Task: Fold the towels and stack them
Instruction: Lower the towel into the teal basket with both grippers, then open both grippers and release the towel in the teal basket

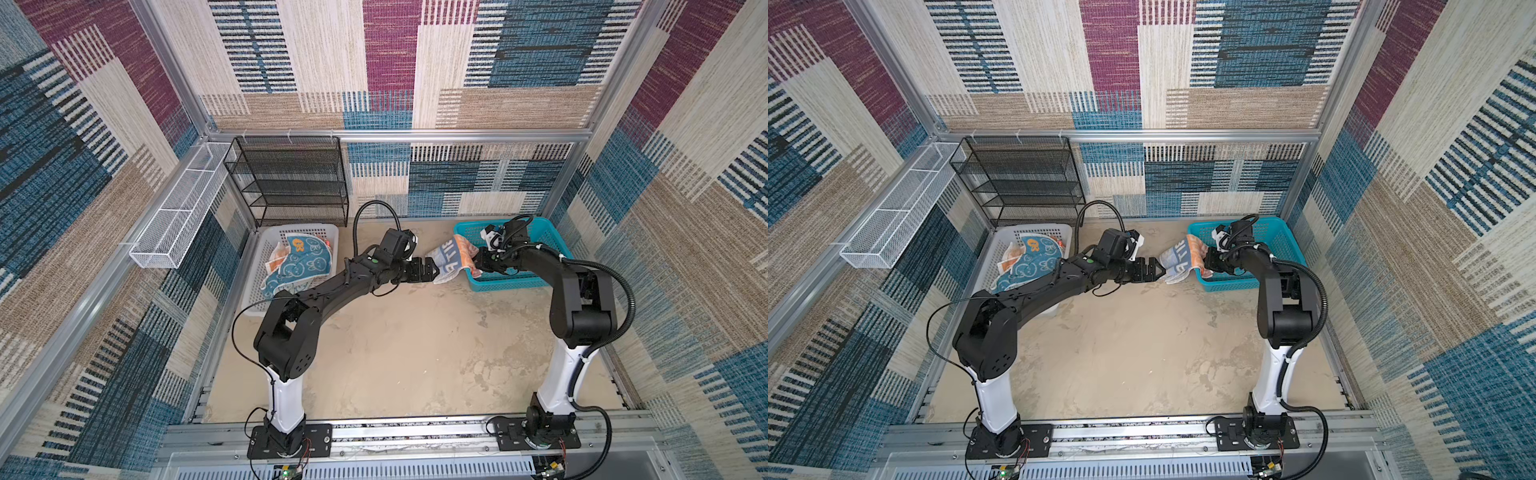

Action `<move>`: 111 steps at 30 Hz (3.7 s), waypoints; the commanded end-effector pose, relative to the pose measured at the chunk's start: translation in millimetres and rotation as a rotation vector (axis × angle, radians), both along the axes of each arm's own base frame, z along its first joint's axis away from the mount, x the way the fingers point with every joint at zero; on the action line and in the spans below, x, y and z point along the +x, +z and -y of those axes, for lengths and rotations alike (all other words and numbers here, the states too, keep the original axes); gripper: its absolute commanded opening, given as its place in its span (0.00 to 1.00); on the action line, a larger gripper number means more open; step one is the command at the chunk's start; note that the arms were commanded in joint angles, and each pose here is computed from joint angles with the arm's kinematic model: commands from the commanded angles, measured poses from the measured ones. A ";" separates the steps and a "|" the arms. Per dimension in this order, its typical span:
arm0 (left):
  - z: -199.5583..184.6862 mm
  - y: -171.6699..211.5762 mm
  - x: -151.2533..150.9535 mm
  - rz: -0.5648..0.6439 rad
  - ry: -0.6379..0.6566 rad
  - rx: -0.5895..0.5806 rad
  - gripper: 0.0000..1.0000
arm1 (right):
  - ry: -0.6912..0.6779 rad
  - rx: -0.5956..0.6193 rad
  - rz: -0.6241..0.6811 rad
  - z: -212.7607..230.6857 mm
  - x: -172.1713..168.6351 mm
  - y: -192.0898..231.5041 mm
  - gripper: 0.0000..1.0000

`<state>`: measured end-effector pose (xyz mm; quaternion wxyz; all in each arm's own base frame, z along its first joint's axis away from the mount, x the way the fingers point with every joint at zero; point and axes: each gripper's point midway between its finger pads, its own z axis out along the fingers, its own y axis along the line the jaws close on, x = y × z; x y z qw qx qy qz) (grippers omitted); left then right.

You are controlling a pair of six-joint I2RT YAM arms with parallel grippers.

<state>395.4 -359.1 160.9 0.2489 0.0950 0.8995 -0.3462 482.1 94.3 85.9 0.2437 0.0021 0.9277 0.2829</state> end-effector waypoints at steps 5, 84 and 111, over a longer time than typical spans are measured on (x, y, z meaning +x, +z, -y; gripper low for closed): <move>-5.2 2.7 -1.1 0.030 -0.002 0.019 0.99 | 0.100 0.076 0.024 -58.0 2.0 14.5 0.00; -19.1 -56.2 31.1 -0.112 0.208 0.051 0.00 | -0.192 -0.347 -0.140 57.2 -35.1 -40.5 0.00; -32.2 -66.1 29.7 -0.155 0.277 -0.031 0.00 | -0.284 -0.441 -0.135 83.2 -17.4 -34.0 0.49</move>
